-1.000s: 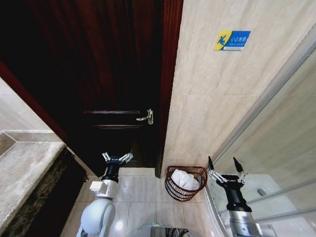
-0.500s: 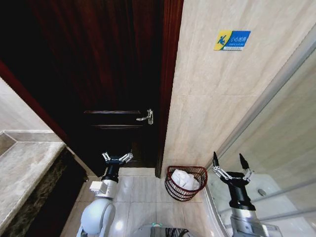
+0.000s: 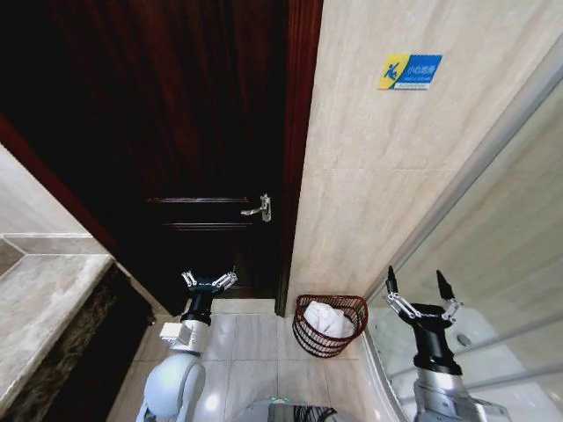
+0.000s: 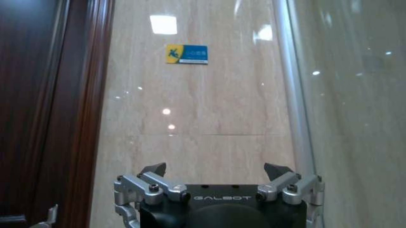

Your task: Discard the used towel into the hamper.

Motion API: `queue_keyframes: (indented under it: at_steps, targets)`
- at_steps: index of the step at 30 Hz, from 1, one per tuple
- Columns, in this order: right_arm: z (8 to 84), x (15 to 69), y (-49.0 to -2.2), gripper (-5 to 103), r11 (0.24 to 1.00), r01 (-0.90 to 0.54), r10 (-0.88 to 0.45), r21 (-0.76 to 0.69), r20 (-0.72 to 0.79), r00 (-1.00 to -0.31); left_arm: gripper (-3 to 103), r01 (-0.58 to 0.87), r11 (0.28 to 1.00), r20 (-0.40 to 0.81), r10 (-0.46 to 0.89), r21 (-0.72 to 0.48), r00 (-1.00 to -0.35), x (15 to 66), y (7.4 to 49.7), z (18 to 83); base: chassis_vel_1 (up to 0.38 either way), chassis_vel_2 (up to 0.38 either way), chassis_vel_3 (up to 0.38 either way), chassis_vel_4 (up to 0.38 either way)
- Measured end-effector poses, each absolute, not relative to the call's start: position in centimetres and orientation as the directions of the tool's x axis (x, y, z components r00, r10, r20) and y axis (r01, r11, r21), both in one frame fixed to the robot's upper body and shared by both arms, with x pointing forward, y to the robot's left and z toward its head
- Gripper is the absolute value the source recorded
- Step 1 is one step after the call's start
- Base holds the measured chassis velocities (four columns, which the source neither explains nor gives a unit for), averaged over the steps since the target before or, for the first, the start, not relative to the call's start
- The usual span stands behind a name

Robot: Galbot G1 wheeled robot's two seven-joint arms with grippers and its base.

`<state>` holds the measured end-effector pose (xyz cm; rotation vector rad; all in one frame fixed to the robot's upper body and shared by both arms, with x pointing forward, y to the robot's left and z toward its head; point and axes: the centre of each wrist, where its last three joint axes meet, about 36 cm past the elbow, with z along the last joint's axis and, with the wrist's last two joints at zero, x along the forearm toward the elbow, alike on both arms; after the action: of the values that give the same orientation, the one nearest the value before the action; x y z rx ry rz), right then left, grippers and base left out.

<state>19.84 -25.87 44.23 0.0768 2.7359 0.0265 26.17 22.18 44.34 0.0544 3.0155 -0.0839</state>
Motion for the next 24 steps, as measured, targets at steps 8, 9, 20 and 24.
queue_keyframes:
  at_steps: [8,9,20,24]
  targets:
    - [43.8,20.1,-25.9,100,0.998,0.048,0.057,0.033,-0.39,-0.919,100,0.039,0.998,-0.125,0.032,-0.053,-0.992,26.2,22.2,44.3,-0.066,-0.063,-0.065,-0.068]
    - [43.8,20.1,-25.9,100,0.998,0.048,0.057,0.033,-0.39,-0.919,100,0.039,0.998,-0.125,0.032,-0.053,-0.992,26.2,22.2,44.3,-0.076,-0.081,-0.081,-0.089]
    - [44.6,19.9,-25.4,100,0.998,0.042,0.062,0.056,-0.406,-0.912,100,0.039,0.998,-0.125,0.032,-0.053,-0.992,26.2,22.2,44.3,-0.104,-0.113,-0.102,-0.109]
    - [45.2,19.7,-24.9,100,0.999,0.042,0.051,0.03,-0.434,-0.899,100,0.039,0.998,-0.125,0.032,-0.053,-0.992,26.2,22.2,44.3,-0.128,-0.138,-0.131,-0.124]
